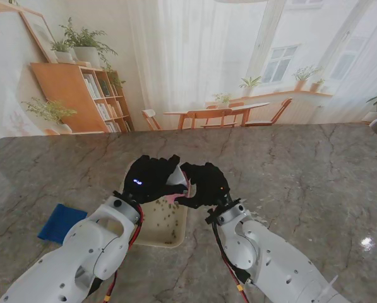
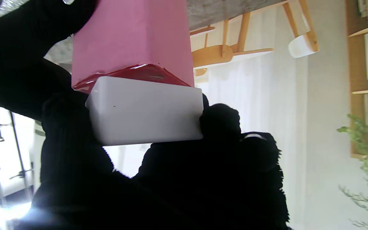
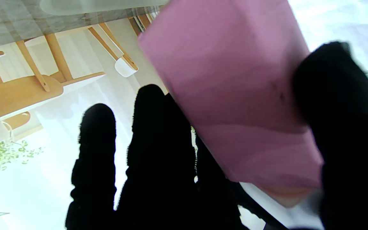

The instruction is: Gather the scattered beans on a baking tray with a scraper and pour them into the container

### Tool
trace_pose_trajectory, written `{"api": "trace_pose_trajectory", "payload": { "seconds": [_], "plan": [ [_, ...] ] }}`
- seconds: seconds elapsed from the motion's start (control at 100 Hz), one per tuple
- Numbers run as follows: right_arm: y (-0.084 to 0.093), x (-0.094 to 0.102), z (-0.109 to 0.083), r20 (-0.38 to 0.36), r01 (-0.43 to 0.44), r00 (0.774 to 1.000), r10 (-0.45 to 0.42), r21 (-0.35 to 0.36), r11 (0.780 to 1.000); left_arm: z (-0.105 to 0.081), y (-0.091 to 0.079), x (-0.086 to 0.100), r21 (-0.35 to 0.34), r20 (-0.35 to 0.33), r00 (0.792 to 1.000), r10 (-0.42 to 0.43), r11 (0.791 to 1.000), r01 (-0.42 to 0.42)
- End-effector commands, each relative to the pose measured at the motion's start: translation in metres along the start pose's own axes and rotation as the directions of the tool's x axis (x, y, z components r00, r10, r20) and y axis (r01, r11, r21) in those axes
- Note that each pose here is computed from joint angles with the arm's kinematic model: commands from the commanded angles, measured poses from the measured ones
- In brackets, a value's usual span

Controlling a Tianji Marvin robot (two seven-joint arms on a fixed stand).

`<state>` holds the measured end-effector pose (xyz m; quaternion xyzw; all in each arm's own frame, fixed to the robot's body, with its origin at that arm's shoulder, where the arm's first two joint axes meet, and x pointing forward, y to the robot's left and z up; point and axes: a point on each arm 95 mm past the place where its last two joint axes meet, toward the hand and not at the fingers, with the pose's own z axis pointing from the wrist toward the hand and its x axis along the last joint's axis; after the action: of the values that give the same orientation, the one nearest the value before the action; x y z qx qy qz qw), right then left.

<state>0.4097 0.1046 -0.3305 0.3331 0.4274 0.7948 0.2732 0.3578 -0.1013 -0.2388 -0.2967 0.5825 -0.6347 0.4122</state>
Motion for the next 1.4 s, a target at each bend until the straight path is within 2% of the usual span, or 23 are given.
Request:
{"api": "trace_pose_trajectory", "payload": {
  "seconds": [0.0, 0.19, 0.44, 0.67, 0.85, 0.96, 1.09, 1.15, 1.25, 1.39],
  "plan": [
    [0.002, 0.008, 0.005, -0.013, -0.019, 1.0, 0.019, -0.01, 1.0, 0.001, 0.003, 0.011, -0.012, -0.007, 1.0, -0.027, 1.0, 0.027],
    [0.001, 0.008, 0.005, -0.005, -0.023, 1.0, 0.023, -0.014, 1.0, 0.005, 0.004, 0.022, -0.017, 0.063, 0.998, -0.029, 0.999, 0.03],
    [0.002, 0.008, 0.004, -0.001, -0.024, 1.0, 0.024, -0.013, 1.0, 0.008, 0.004, 0.027, -0.012, 0.099, 0.995, -0.011, 1.0, 0.012],
    [0.002, 0.006, 0.004, -0.002, -0.018, 1.0, 0.018, -0.001, 1.0, -0.005, -0.003, 0.025, 0.003, 0.108, 0.994, 0.0, 1.0, -0.001],
    [0.001, 0.006, 0.003, -0.01, -0.015, 1.0, 0.015, 0.006, 1.0, -0.018, -0.012, 0.021, 0.056, 0.126, 0.992, -0.022, 0.998, 0.015],
    [0.001, 0.006, 0.003, -0.012, -0.014, 1.0, 0.014, 0.008, 1.0, -0.027, -0.021, 0.015, 0.1, 0.109, 0.994, -0.027, 0.995, 0.016],
    [0.001, 0.006, 0.003, -0.012, -0.012, 1.0, 0.012, 0.006, 1.0, -0.038, -0.031, 0.002, 0.135, 0.034, 0.997, -0.068, 0.989, 0.063],
    [0.002, 0.005, 0.003, -0.012, -0.011, 1.0, 0.011, 0.005, 1.0, -0.044, -0.035, -0.006, 0.126, 0.002, 0.998, -0.057, 0.99, 0.057],
    [0.002, 0.005, 0.004, -0.012, -0.01, 1.0, 0.01, 0.003, 1.0, -0.053, -0.037, -0.019, 0.072, -0.032, 0.999, -0.005, 0.997, 0.007],
    [0.001, 0.006, 0.004, -0.018, -0.009, 1.0, 0.009, 0.0, 1.0, -0.057, -0.034, -0.03, 0.011, -0.115, 0.991, 0.07, 0.998, -0.069]
  ]
}}
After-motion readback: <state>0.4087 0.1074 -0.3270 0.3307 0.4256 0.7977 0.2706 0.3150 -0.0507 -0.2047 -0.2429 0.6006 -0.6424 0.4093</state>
